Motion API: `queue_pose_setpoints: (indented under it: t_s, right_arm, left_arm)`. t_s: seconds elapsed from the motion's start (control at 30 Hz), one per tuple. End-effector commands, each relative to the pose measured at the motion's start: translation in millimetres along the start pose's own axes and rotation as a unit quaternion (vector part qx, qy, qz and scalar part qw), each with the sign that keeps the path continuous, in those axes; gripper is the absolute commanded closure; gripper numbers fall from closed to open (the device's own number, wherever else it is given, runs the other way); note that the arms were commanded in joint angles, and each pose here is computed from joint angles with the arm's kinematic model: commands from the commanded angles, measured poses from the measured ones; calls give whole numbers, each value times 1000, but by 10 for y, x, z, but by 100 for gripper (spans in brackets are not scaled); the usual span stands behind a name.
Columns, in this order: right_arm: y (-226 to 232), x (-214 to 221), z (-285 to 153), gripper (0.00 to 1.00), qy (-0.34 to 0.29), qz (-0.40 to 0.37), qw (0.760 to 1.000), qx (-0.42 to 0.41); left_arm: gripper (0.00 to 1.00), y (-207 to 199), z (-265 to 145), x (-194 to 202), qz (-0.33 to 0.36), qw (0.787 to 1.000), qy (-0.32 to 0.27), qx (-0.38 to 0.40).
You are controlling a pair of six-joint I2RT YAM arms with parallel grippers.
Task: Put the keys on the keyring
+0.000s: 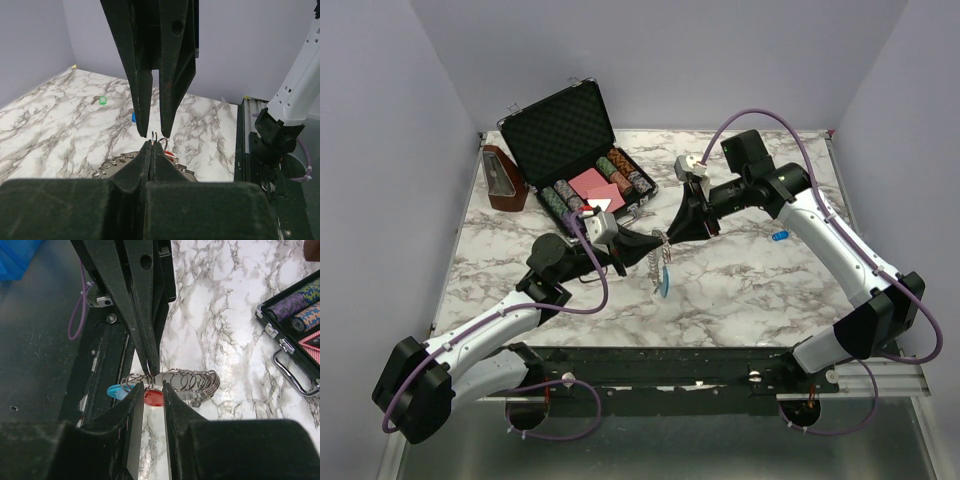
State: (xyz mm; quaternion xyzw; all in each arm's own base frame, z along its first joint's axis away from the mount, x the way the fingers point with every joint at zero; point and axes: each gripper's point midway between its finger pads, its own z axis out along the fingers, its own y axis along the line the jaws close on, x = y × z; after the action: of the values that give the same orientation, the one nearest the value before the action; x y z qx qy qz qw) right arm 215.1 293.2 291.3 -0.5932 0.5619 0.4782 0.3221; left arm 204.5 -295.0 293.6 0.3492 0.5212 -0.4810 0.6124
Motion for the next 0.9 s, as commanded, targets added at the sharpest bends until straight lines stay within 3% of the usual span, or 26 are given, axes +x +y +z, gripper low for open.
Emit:
queue_pose_setpoints:
  t_s: [0.0, 0.5, 0.67, 0.87]
  right_arm:
    - [37, -73, 35, 71, -18, 2, 1000, -20]
    - [91, -48, 106, 74, -18, 2, 999, -36]
    - [87, -46, 132, 80, -14, -1, 999, -35]
    - [80, -42, 119, 99, -9, -6, 999, -31]
  left_arm:
    - [100, -68, 4, -199, 18, 999, -34, 19]
    - [100, -32, -3, -215, 10, 999, -40, 7]
    - [100, -20, -3, -222, 9, 999, -42, 2]
    - [100, -5, -10, -220, 9, 999, -42, -1]
